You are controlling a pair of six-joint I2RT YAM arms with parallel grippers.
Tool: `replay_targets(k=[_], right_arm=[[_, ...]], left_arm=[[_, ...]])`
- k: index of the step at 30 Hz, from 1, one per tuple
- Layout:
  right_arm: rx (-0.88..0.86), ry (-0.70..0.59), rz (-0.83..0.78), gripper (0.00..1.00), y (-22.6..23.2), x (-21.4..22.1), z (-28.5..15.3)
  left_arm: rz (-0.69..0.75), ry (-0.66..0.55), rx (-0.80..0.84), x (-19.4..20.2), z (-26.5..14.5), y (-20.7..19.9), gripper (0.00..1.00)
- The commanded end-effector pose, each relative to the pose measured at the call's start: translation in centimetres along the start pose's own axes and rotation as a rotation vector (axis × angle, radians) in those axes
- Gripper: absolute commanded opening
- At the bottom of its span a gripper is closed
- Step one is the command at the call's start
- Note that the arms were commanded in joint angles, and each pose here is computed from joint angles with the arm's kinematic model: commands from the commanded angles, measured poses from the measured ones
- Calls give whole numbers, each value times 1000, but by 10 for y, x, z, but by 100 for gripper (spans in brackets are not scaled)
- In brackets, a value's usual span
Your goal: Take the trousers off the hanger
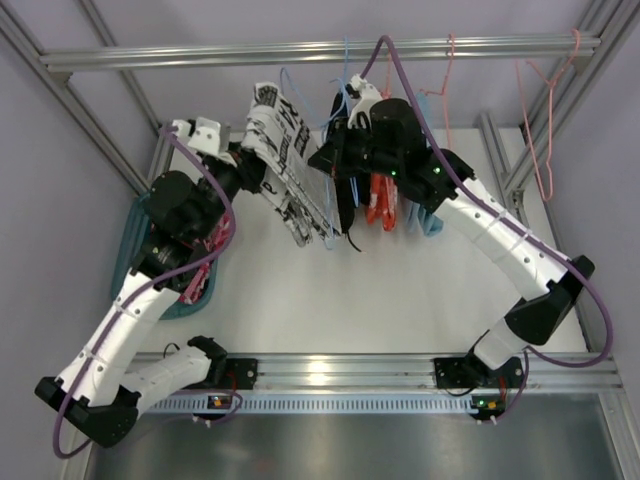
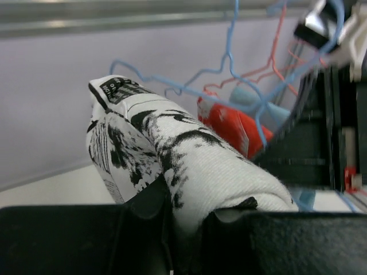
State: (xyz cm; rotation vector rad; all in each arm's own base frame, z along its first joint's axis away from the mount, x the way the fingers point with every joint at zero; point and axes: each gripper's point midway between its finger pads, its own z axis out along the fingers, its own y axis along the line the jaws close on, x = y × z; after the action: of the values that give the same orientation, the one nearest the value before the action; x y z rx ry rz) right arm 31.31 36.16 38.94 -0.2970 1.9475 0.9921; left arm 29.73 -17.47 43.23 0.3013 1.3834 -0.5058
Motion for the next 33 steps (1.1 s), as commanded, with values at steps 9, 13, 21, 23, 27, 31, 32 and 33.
replay_targets(k=[9,13,21,23,27,31,32,33], right_arm=[[-135,1,-84,0,17,3,-26],[-169,11,-110,0,23,6,-28],[-251,36,-189,0,35,16,-42],[-271,40,-204,0,39,17,-49],[-291,48,-244,0,40,21,-58],[-281,55,-274,0,37,24,-66],[-281,60,-281,0,36,26,-68],[-277,64,-283,0,35,27,-68]], left_arm=[[-91,-510,-142,-206,-43,16,0],[-80,-550,-178,-227,-60,22,0],[7,-532,-385,-210,-128,65,0],[58,-522,-488,-199,-147,82,0],[171,-548,-672,-190,-214,92,0],[303,-501,-840,-164,-261,99,0],[326,-507,-866,-154,-275,97,0],[339,-491,-886,-149,-283,97,0]])
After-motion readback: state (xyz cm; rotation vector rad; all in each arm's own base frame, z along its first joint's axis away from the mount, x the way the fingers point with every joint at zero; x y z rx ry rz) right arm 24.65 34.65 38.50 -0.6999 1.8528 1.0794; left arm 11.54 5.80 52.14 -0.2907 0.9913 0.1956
